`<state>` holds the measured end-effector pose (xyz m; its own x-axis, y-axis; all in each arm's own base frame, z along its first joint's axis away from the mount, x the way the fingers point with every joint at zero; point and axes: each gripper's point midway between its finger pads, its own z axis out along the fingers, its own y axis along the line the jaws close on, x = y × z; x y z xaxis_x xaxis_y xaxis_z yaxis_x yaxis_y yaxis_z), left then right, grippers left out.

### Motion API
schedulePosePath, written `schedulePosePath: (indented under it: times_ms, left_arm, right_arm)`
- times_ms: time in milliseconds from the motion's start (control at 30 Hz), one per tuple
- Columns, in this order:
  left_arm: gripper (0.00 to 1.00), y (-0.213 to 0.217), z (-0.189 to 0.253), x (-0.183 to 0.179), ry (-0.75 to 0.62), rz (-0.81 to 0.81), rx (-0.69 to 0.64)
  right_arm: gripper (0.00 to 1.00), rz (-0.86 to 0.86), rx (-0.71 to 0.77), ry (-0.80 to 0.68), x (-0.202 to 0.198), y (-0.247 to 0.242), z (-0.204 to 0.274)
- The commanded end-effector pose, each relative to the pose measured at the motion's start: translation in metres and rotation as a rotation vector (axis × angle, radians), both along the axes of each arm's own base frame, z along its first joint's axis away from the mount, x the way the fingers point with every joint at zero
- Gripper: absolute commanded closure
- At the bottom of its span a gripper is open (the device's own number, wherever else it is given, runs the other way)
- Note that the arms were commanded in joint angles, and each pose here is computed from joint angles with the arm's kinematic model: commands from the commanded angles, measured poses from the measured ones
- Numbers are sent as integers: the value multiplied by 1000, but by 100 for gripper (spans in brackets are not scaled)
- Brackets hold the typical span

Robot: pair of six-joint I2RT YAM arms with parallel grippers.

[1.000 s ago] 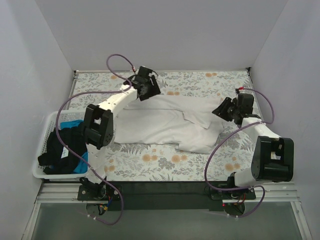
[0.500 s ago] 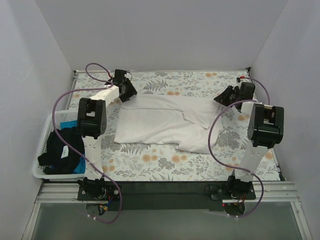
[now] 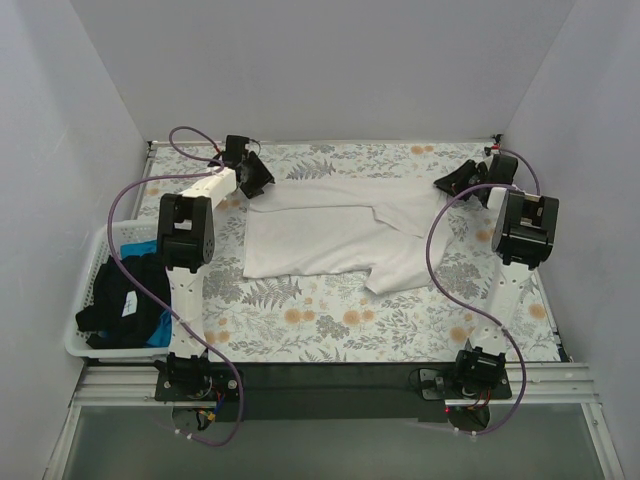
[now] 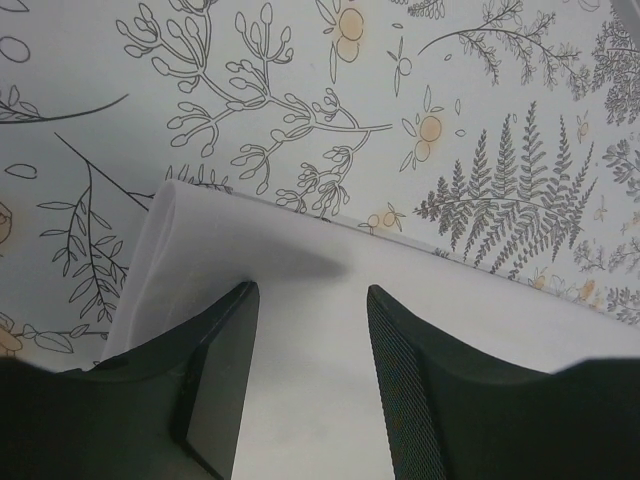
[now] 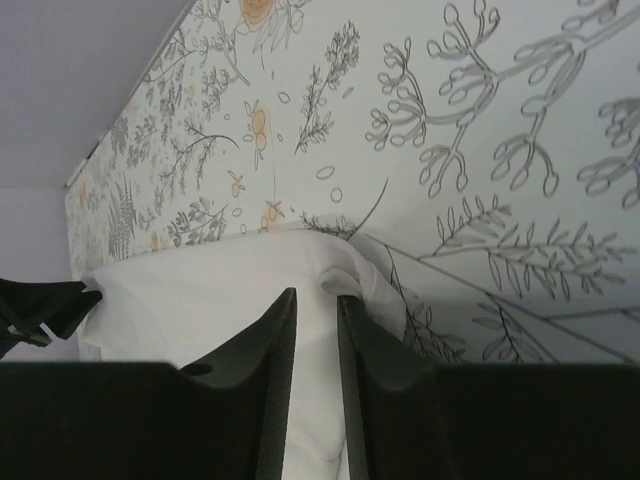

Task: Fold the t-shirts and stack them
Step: Fold the tshirt

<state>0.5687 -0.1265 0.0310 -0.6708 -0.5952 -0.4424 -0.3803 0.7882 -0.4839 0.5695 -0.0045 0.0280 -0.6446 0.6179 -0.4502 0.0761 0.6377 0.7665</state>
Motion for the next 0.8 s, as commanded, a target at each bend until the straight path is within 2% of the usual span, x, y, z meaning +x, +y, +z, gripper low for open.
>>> schedulePosePath:
  times_ms: [0,133,200,233,267,300,333,367,400,433,467,533,633,667,700,767]
  left_arm:
    - [52,18,-42,-19,132,36,26]
    - [43,19,-7,-5,39,20,40]
    - [39,19,29,2,-35,16,37]
    - [38,21,41,4,-64,16,46]
    - [36,22,52,4,-84,18,52]
    - [35,22,81,4,-136,16,51]
    - [35,22,92,2,-155,8,57]
    - [34,28,102,-2,-170,27,80]
    - [33,27,111,-6,-185,24,88]
    - [32,27,143,-14,-236,26,92]
    - [31,29,139,-26,-219,33,108]
    - [28,24,170,-51,-249,29,103]
    - [25,19,152,-102,-157,28,121]
    - [25,21,171,-119,-189,45,117]
    - [25,19,144,-145,-120,38,121]
    - [24,18,145,-177,-106,25,117]
  right_arm:
    - [70,-13,16,37,12,-11,-15]
    - [66,15,-5,-45,22,-8,20]
    - [62,12,-39,-105,23,-9,53]
    - [60,17,-56,-115,19,-8,59]
    - [55,8,-86,-160,17,-9,85]
    - [52,2,-101,-164,12,-10,92]
    - [49,10,-126,-160,3,-7,92]
    - [45,11,-153,-194,-4,-5,115]
    - [44,-4,-179,-158,-13,-5,115]
    - [42,-4,-198,-120,-28,-3,107]
    - [40,-16,-253,-151,-37,-2,127]
    - [38,-24,-289,-90,-65,3,120]
    - [36,-46,-348,-29,-117,18,114]
    - [36,-67,-368,-14,-139,19,111]
    - [35,-72,-380,-5,-150,21,110]
    - [32,-69,-403,-10,-173,32,118]
